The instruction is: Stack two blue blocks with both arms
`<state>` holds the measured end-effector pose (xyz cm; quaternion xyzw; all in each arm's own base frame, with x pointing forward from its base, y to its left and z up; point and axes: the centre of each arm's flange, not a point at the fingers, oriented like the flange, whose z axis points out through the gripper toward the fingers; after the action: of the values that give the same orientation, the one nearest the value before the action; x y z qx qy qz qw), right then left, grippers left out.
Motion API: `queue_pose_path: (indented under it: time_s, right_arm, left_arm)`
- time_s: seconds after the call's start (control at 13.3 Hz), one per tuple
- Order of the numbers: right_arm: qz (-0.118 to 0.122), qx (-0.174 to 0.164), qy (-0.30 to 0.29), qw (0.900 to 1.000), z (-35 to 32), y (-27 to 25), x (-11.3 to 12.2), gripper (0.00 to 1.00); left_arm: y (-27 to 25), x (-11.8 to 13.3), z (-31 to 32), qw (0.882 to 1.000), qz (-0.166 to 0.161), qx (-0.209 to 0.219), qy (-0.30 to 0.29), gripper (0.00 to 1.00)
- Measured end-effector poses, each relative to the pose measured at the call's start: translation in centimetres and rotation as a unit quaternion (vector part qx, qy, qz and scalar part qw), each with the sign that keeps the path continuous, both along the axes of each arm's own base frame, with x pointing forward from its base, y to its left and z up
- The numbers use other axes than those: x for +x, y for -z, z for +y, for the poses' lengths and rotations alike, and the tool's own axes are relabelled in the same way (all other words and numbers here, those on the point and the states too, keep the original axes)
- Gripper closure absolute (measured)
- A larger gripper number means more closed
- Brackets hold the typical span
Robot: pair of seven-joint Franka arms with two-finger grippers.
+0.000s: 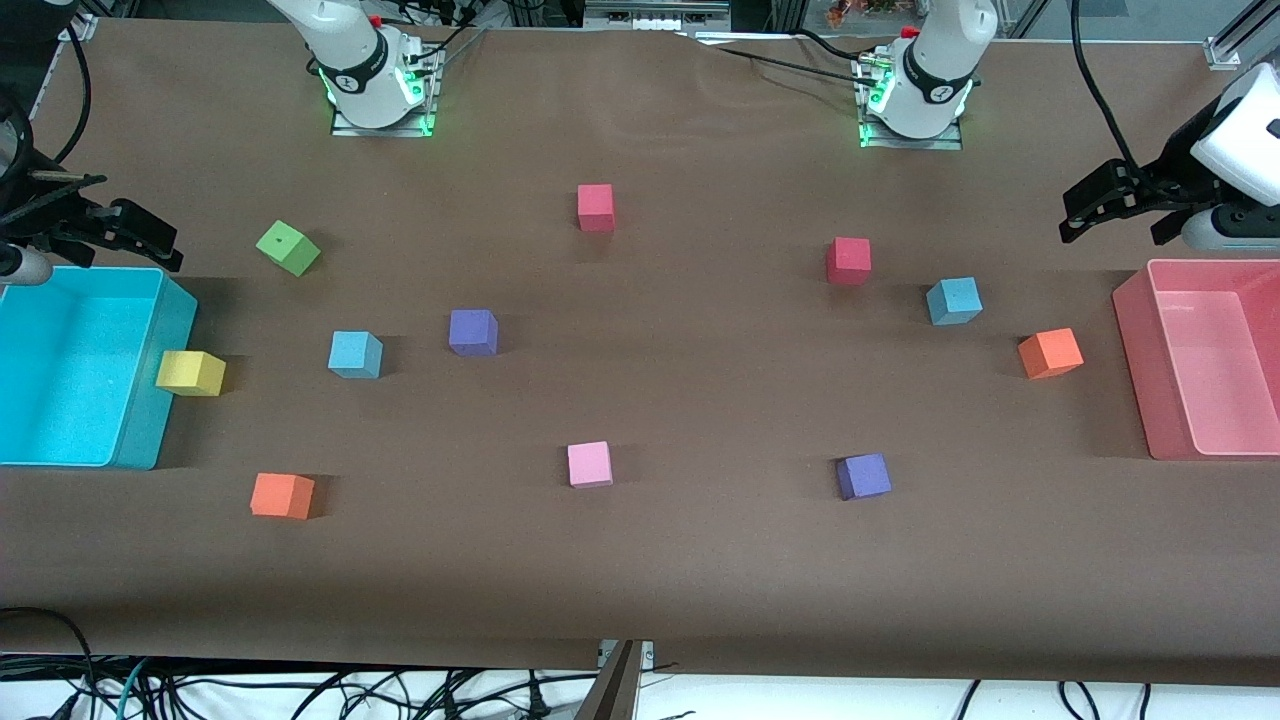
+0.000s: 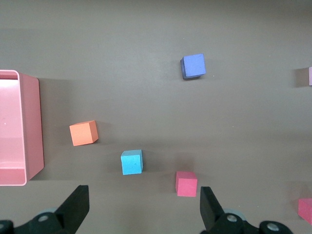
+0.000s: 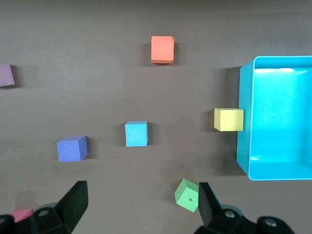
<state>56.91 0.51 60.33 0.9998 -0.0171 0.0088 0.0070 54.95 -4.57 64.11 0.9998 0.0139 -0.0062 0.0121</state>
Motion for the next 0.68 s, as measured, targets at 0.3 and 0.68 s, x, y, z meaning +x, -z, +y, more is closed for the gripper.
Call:
queue_pose_path:
  time_s: [0.3,0.68]
  right_arm:
    - [0.0,0.0,0.0,1.0,0.0,0.02,0.0,0.0]
    - [0.0,0.0,0.0,1.0,0.0,0.02,0.0,0.0]
  left_arm:
    - [0.95,0.51,-0.17,1.0,0.009,0.001,0.001,0.0]
    - [1.07,0.61,-0.14,1.0,0.009,0.001,0.001,0.0]
